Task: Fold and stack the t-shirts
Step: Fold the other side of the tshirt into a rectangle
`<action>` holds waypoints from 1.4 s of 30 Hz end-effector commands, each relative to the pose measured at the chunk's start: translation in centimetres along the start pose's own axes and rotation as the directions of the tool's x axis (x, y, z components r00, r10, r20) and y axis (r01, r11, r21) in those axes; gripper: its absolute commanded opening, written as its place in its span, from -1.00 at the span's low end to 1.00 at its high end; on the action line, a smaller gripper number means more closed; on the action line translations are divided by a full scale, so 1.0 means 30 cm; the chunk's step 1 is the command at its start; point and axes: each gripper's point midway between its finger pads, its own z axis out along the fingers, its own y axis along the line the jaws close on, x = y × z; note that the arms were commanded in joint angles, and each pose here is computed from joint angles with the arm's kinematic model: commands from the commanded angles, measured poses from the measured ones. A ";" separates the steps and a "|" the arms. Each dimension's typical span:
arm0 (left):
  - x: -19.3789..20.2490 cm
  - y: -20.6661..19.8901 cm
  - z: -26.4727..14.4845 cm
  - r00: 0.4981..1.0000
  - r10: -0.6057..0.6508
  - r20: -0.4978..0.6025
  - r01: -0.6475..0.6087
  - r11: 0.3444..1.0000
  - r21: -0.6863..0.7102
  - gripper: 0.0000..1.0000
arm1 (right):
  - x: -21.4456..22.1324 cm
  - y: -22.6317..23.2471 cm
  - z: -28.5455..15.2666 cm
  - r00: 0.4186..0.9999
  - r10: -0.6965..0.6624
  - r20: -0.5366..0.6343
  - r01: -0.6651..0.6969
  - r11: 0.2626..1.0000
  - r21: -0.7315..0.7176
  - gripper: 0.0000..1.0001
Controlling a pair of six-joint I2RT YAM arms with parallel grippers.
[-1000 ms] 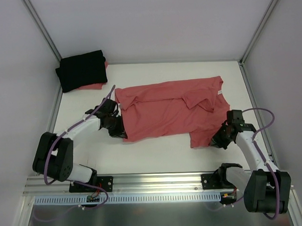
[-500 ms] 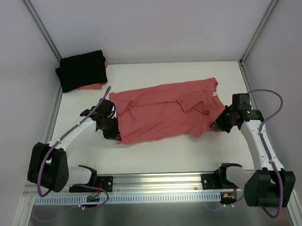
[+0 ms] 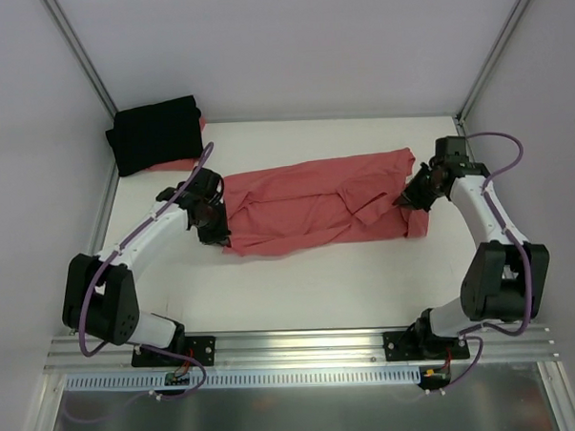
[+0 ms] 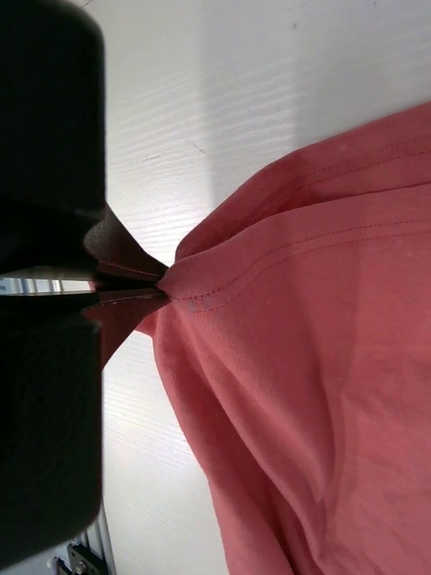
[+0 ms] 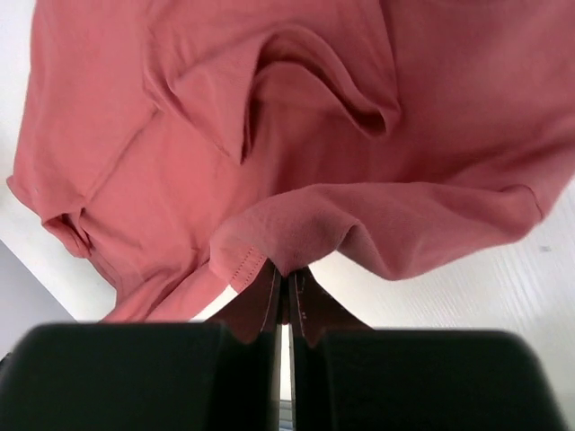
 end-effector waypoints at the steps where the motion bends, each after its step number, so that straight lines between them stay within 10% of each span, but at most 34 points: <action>1: -0.038 0.018 -0.012 1.000 -0.013 0.005 0.014 0.999 -0.040 -1.00 | -0.092 0.098 0.006 0.999 -0.026 0.047 0.030 0.996 -0.080 -1.00; 22: -0.139 0.043 0.016 0.998 -0.068 -0.018 0.066 0.994 -0.088 -1.00 | -0.304 0.247 0.272 1.000 -0.016 -0.025 0.013 0.995 -0.102 -0.99; 24: -0.141 0.047 0.017 0.997 -0.070 -0.023 0.068 0.993 -0.094 -1.00 | -0.310 0.256 0.299 0.999 -0.023 -0.033 0.019 0.994 -0.108 -0.67; 25: -0.145 0.047 0.015 0.997 -0.071 -0.021 0.069 0.993 -0.095 -1.00 | -0.317 0.263 0.326 0.999 -0.034 -0.029 0.030 0.993 -0.114 0.36; 26: -0.146 0.051 0.018 0.997 -0.075 -0.024 0.072 0.993 -0.098 -1.00 | -0.316 0.263 0.340 0.999 -0.040 -0.032 0.036 0.993 -0.114 0.98; 42: -0.213 0.045 0.090 0.987 -0.155 -0.042 0.152 0.986 -0.067 -1.00 | -0.226 0.268 0.239 0.991 -0.117 -0.072 0.106 0.986 -0.131 0.99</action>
